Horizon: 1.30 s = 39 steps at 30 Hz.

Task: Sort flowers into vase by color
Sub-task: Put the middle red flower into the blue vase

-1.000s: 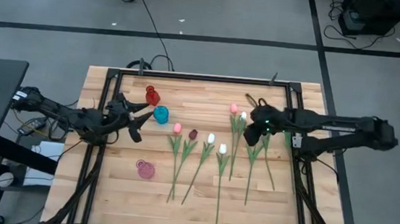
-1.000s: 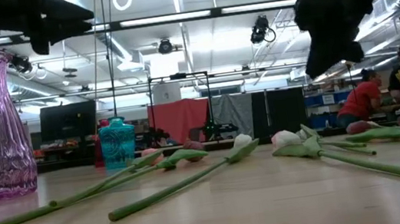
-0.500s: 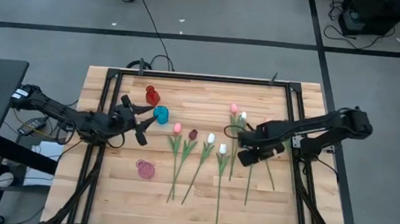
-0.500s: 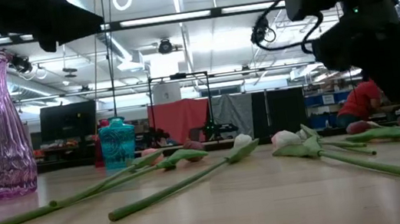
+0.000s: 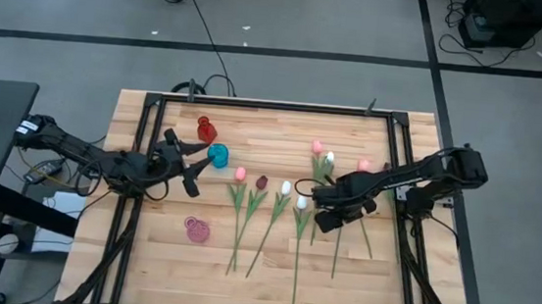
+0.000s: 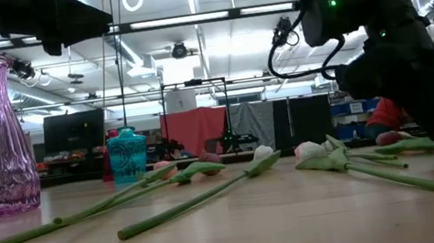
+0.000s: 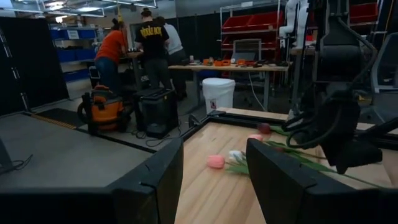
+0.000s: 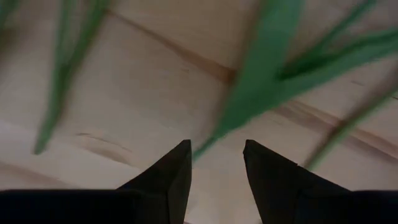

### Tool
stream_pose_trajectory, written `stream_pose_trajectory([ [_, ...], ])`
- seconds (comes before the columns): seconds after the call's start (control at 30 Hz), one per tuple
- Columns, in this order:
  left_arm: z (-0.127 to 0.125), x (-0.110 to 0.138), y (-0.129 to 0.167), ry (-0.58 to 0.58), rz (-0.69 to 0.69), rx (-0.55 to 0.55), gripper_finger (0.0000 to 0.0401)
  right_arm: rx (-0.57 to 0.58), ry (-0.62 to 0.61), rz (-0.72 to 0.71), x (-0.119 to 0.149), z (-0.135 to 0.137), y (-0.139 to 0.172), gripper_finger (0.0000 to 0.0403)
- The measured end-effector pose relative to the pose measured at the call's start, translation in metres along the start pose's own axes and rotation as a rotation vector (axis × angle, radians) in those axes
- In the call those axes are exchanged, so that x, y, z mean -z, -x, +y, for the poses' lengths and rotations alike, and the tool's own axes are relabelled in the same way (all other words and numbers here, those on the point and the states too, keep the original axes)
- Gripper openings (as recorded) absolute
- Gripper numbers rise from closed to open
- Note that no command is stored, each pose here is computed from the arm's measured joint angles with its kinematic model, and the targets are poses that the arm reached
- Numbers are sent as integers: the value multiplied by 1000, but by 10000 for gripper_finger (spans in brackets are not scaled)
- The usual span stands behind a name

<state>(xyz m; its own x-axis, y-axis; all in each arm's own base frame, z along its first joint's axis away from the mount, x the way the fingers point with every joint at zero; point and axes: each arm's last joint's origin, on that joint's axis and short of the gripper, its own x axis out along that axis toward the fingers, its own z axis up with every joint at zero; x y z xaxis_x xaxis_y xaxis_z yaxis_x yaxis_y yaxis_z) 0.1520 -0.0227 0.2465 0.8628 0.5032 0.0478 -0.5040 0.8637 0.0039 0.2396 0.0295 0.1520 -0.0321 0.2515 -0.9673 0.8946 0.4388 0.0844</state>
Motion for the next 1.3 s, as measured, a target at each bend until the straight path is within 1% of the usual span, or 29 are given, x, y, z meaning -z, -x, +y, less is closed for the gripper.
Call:
stream_pose_trajectory([
  [0.07, 0, 0, 0, 9, 2, 2, 182, -18, 3, 5, 1, 2, -1, 160],
  [0.3, -2, 3, -2, -3, 15, 5, 182, 40, -17, 42, 0, 0, -7, 155],
  [0.47, -3, 4, -2, -6, 18, 6, 182, 54, 13, 50, -1, 4, -18, 138],
  [0.57, -3, 4, -2, -6, 18, 6, 182, 62, 36, 62, -3, 5, -22, 116],
  [0.63, -3, 4, -2, -6, 18, 6, 182, 60, 54, 70, -4, 6, -24, 94],
  [0.8, -3, 3, -2, -12, 17, 7, 182, 50, 123, 60, -4, 5, -21, 18],
  [0.83, -3, 3, -2, -10, 15, 9, 182, 46, 144, 55, -4, 4, -19, 12],
  [0.9, -4, 3, -1, -17, 12, 23, 182, 50, 161, 36, -3, 0, -13, 13],
  [1.03, -7, -3, 7, -31, -19, 137, 182, 102, 136, -35, 2, -16, 12, 13],
  [1.1, -7, -7, 14, -18, -41, 195, 182, 88, 132, -115, 4, -23, 26, 7],
  [1.2, -6, -10, 25, -19, -50, 256, 182, -7, 181, -281, 5, -26, 47, 6],
  [1.3, -2, -10, 33, -18, -35, 261, 182, -180, 297, -465, 3, -17, 67, 8],
])
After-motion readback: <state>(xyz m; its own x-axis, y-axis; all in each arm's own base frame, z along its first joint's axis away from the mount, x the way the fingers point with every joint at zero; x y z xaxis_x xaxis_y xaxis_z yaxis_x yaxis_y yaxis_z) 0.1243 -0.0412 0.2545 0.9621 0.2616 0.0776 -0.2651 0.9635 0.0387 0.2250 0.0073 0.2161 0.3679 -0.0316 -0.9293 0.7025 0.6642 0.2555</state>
